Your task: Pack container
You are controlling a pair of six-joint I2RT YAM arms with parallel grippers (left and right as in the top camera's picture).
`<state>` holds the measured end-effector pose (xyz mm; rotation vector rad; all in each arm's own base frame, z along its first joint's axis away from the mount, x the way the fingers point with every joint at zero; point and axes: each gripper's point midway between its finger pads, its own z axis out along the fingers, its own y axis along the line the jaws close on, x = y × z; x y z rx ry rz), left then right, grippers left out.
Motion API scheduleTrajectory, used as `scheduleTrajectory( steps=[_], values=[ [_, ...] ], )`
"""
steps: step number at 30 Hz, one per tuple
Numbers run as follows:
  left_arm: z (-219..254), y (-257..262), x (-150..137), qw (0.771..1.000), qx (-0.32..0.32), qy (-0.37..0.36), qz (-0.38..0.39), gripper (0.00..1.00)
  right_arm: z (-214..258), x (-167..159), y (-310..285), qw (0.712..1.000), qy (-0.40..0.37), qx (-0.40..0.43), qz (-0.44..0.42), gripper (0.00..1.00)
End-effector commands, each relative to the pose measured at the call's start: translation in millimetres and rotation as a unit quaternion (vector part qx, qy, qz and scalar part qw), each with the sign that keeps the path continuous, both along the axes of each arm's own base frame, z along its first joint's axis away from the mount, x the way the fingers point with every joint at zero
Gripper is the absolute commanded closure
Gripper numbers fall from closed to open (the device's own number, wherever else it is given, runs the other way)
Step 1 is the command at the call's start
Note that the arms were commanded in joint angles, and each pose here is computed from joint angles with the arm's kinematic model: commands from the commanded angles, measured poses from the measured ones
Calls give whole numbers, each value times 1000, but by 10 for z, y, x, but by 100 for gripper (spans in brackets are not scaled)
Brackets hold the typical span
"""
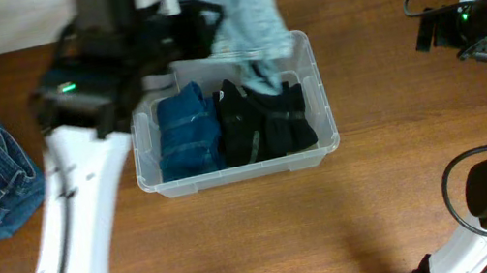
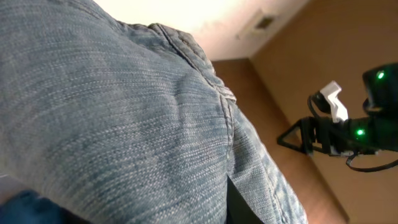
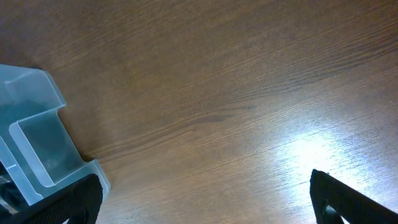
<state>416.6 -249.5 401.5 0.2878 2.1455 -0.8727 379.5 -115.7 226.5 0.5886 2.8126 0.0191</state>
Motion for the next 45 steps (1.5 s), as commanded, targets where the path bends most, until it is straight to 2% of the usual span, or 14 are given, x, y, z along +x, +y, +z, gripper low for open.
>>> scheduleTrajectory(
  steps=[1,7,16,25,36,45],
  values=[
    [-67,-282,131,1000,-13,2,6,100,44,-12,-15,1000,-4,-6,-2,1],
    [-331,-704,175,998,-28,22,-48,100,44,-12,-15,1000,-4,-6,-2,2],
    [-794,-929,242,994,-19,70,-76,99,44,-12,-15,1000,-4,-6,-2,2],
    [-1023,-1146,157,990,-12,93,-102,100,44,-12,-15,1000,-4,-6,-2,1],
    [-1460,-1183,68,985,13,139,-104,100,44,-12,-15,1000,-4,-6,-2,1],
    [-1758,-1026,-6,979,62,173,-85,100,44,-12,-15,1000,-4,-6,-2,2]
  ],
)
